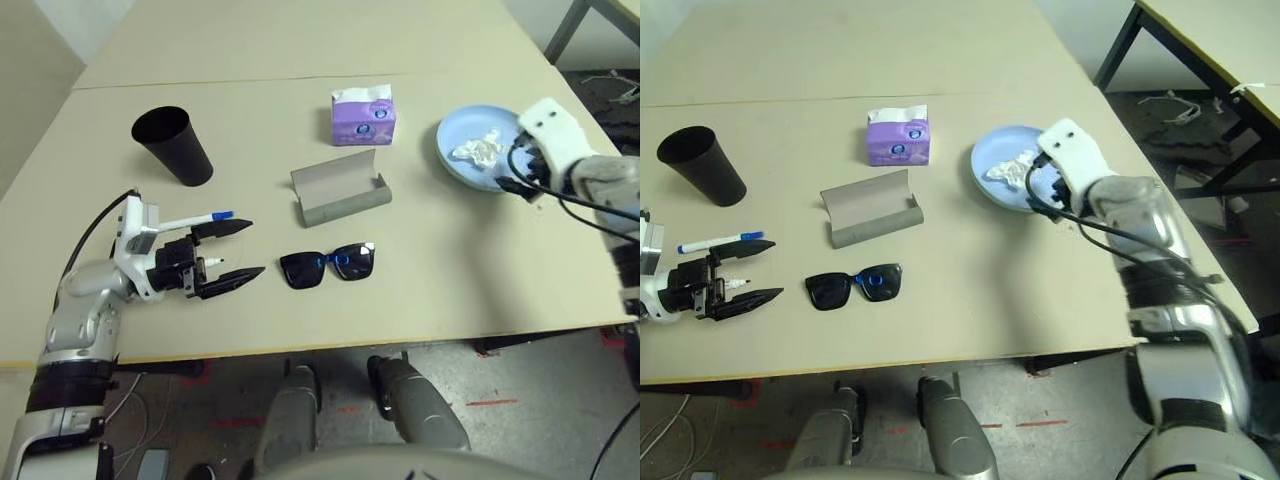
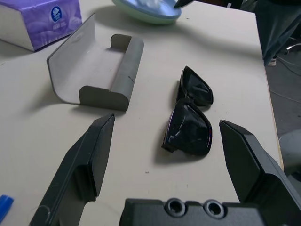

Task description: Organize and tidy the items on the table.

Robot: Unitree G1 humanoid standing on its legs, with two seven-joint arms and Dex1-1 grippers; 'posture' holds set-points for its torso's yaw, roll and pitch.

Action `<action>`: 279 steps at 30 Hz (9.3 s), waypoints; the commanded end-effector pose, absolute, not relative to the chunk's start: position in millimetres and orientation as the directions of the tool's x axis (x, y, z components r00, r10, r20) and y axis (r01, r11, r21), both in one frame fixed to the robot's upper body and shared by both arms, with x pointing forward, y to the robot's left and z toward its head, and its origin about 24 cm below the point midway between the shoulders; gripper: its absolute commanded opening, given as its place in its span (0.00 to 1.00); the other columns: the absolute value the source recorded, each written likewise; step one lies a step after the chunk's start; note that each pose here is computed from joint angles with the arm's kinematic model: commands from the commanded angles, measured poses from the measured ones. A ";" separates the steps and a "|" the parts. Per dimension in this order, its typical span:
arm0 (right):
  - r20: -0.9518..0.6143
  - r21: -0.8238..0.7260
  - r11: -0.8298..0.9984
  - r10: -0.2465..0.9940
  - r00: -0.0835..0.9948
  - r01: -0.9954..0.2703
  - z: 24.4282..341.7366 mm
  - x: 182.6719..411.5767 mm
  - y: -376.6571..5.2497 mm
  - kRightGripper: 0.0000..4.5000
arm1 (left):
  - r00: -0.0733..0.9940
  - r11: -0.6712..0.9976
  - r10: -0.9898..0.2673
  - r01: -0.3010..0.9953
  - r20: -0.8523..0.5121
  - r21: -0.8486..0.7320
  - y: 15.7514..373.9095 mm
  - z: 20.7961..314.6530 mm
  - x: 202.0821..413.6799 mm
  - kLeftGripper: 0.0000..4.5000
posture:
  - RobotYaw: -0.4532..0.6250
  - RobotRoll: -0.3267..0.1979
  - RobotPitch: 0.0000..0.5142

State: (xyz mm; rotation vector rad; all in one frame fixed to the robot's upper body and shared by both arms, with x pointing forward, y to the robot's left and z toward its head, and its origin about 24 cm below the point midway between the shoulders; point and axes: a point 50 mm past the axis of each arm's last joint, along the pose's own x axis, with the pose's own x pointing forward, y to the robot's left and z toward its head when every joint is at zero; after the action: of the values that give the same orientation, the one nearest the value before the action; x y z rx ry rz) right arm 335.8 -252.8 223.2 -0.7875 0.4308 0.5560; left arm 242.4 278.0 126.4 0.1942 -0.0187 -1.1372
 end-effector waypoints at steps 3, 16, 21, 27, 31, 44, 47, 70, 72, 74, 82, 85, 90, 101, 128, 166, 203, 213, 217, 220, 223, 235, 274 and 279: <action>-0.477 -0.528 0.326 0.650 0.591 -0.784 277.1 312.1 -160.3 0.99 | 0.422 0.401 -0.900 0.900 -0.109 0.172 287.3 132.6 239.2 1.00 | 0.27 0.62 0.43; -0.593 -0.510 0.066 0.695 0.406 -0.858 247.2 284.3 -78.0 0.99 | 0.447 0.424 -0.887 0.887 -0.114 0.181 294.5 134.8 237.9 1.00 | 0.28 0.62 0.42; -0.653 -0.498 -0.003 0.660 0.373 -0.867 211.9 281.0 -55.6 0.99 | 0.426 0.402 -0.896 0.899 -0.130 0.177 296.2 137.9 238.2 1.00 | 0.28 0.62 0.42; -0.666 -0.502 -0.046 0.658 0.352 -0.864 191.5 279.3 -25.3 0.99 | 0.393 0.368 -0.906 0.915 -0.158 0.164 297.5 135.9 235.2 1.00 | 0.28 0.62 0.42; -0.664 -0.505 -0.076 0.671 0.331 -0.860 186.2 276.6 -8.0 0.99 | 0.402 0.378 -0.901 0.911 -0.161 0.163 299.5 134.0 234.1 1.00 | 0.29 0.62 0.42; -0.692 -0.493 -0.136 0.660 0.293 -0.859 165.1 278.9 5.0 0.99 | 0.434 0.408 -0.886 0.897 -0.160 0.172 303.4 133.2 231.4 1.00 | 0.31 0.62 0.41; -0.697 -0.485 -0.138 0.657 0.286 -0.864 161.7 279.4 5.5 0.99 | 0.437 0.411 -0.885 0.895 -0.159 0.173 302.9 132.6 231.0 1.00 | 0.31 0.62 0.41; -0.714 -0.485 -0.175 0.645 0.272 -0.857 153.8 279.0 1.0 0.44 | 0.450 0.425 -0.882 0.888 -0.139 0.176 298.3 129.7 232.4 1.00 | 0.31 0.62 0.41; -0.716 -0.483 -0.175 0.644 0.271 -0.858 153.9 279.3 0.3 0.27 | 0.452 0.427 -0.882 0.887 -0.133 0.178 297.4 130.0 232.9 1.00 | 0.31 0.62 0.40; -0.717 -0.481 -0.175 0.642 0.271 -0.859 154.0 279.6 -0.1 0.11 | 0.453 0.429 -0.882 0.885 -0.129 0.179 296.8 130.0 233.2 1.00 | 0.31 0.62 0.40; -0.720 -0.478 -0.179 0.641 0.267 -0.860 154.1 279.9 -0.6 0.04 | 0.464 0.440 -0.877 0.880 -0.123 0.177 297.5 127.9 232.9 1.00 | 0.32 0.62 0.40; -0.716 -0.482 -0.182 0.645 0.266 -0.857 155.2 280.3 0.1 0.04 | 0.466 0.444 -0.876 0.879 -0.122 0.175 297.7 127.1 232.8 1.00 | 0.31 0.62 0.40; -0.680 -0.526 -0.158 0.668 0.302 -0.835 178.2 290.1 -0.8 0.04 | 0.473 0.450 -0.872 0.876 -0.124 0.174 299.0 126.6 232.8 1.00 | 0.31 0.62 0.40; -0.618 -0.590 -0.137 0.711 0.336 -0.795 233.6 294.8 -2.1 0.01 | 0.483 0.459 -0.866 0.871 -0.130 0.174 301.9 126.3 232.5 1.00 | 0.31 0.62 0.39; -0.700 -0.417 -0.008 0.641 0.315 -0.909 159.3 289.8 5.8 0.99 | 0.490 0.466 -0.860 0.868 -0.142 0.173 305.7 127.0 230.7 1.00 | 0.32 0.62 0.40; -0.715 -0.413 -0.067 0.642 0.278 -0.908 159.2 286.4 3.2 0.01 | 0.499 0.475 -0.855 0.863 -0.142 0.169 305.7 123.8 229.3 1.00 | 0.32 0.62 0.39; -0.684 -0.442 -0.013 0.652 0.328 -0.897 152.6 294.6 10.6 0.99 | 0.509 0.486 -0.849 0.858 -0.144 0.167 308.1 122.8 229.8 1.00 | 0.33 0.62 0.39; -0.774 -0.407 -0.152 0.580 0.252 -0.901 145.3 285.9 -9.3 0.99 | 0.513 0.490 -0.847 0.855 -0.138 0.170 306.3 122.0 230.0 1.00 | 0.33 0.62 0.38; -0.791 -0.423 -0.196 0.555 0.256 -0.885 145.6 287.3 -16.3 0.99 | 0.513 0.490 -0.848 0.855 -0.135 0.171 305.8 121.9 230.9 1.00 | 0.32 0.62 0.38; -0.790 -0.443 -0.207 0.551 0.270 -0.873 146.6 289.7 -17.8 0.99 | 0.513 0.490 -0.848 0.855 -0.134 0.171 305.4 121.8 231.2 1.00 | 0.32 0.62 0.38; -0.789 -0.457 -0.212 0.545 0.284 -0.864 146.6 292.0 -19.7 0.99 | 0.511 0.488 -0.849 0.856 -0.133 0.171 304.7 121.5 231.1 1.00 | 0.32 0.62 0.38; -0.772 -0.560 -0.252 0.505 0.387 -0.789 148.7 306.3 -33.0 0.99 | 0.495 0.474 -0.858 0.866 -0.135 0.161 301.2 119.8 232.0 1.00 | 0.31 0.62 0.38; -0.739 -0.442 -0.192 0.631 0.235 -0.876 153.7 286.1 -5.0 0.44 | 0.507 0.486 -0.851 0.859 -0.133 0.163 303.9 119.3 229.0 1.00 | 0.32 0.62 0.38; -0.744 -0.428 -0.182 0.627 0.230 -0.885 150.3 285.4 -9.3 0.05 | 0.505 0.484 -0.853 0.860 -0.129 0.165 303.0 120.3 229.8 1.00 | 0.32 0.62 0.39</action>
State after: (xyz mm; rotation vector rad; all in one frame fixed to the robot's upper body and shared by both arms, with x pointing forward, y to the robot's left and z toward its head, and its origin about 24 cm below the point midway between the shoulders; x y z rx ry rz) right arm 290.1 -8.7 161.3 -1.0999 0.2681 1.3481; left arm 231.7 303.7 121.6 0.2117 0.0224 -1.0387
